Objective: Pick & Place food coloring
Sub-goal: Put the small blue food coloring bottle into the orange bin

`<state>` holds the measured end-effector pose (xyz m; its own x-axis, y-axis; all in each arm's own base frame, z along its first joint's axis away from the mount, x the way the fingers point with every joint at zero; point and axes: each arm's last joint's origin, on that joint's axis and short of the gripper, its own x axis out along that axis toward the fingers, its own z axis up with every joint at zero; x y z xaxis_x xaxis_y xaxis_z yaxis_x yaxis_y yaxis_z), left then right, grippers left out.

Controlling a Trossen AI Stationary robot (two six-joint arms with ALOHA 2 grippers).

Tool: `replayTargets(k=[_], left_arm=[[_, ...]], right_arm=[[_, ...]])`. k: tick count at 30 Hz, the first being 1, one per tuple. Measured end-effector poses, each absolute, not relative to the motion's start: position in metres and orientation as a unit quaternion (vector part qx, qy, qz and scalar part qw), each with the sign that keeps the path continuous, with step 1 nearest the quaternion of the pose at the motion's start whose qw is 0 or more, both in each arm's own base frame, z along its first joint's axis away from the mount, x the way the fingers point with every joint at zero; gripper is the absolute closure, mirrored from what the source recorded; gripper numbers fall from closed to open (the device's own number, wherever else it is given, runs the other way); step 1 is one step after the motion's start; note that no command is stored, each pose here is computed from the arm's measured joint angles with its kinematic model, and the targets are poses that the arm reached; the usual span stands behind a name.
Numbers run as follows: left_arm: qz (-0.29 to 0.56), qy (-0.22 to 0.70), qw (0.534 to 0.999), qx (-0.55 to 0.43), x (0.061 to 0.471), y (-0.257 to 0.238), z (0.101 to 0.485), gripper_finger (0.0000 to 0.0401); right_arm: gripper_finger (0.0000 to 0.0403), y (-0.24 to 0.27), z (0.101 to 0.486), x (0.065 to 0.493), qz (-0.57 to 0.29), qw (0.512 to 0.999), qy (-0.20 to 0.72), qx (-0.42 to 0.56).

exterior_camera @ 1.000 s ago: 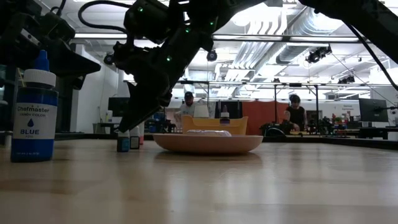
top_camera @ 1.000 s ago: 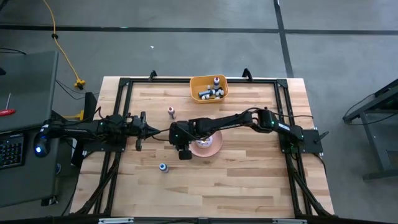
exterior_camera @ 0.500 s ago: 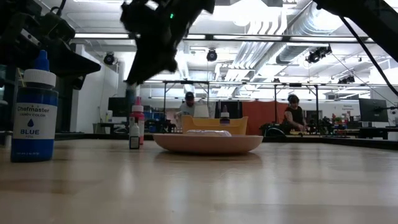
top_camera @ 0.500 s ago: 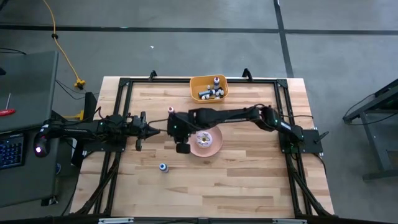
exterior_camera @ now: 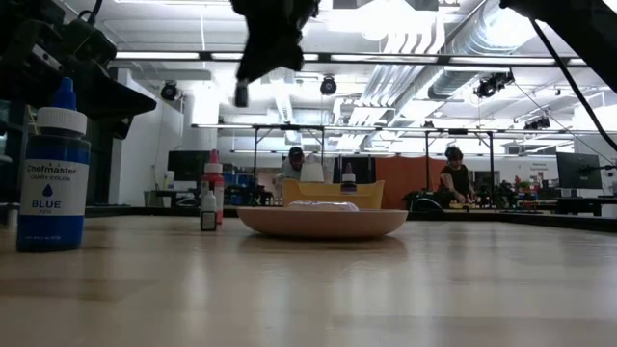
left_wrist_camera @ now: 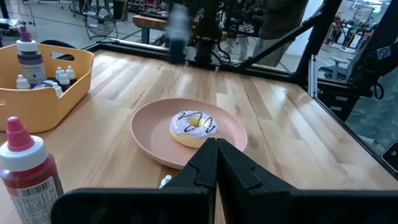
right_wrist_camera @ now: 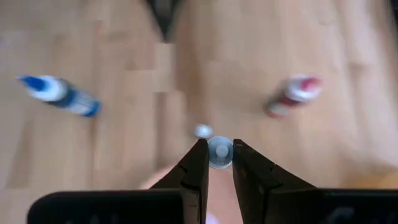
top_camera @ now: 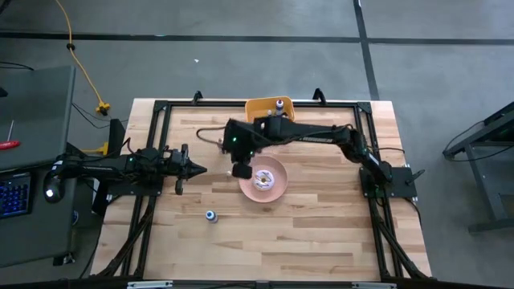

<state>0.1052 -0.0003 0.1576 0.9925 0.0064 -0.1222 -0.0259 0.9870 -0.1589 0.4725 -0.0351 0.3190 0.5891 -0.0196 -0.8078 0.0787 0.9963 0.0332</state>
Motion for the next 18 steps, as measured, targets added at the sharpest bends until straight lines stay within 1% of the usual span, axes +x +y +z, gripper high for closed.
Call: replayTargets(k=[9, 18], left_arm=[[0.008, 0.061, 0.995, -0.08, 0.105, 0.0, 0.158, 0.04], [0.008, 0.061, 0.995, -0.08, 0.105, 0.0, 0.158, 0.04]], right_arm=[[0.0353, -0.089, 0.342, 0.444, -0.114, 0.878, 0.466, 0.001], [0.0353, -0.152, 0.343, 0.427, -0.171, 0.868, 0.466, 0.004]])
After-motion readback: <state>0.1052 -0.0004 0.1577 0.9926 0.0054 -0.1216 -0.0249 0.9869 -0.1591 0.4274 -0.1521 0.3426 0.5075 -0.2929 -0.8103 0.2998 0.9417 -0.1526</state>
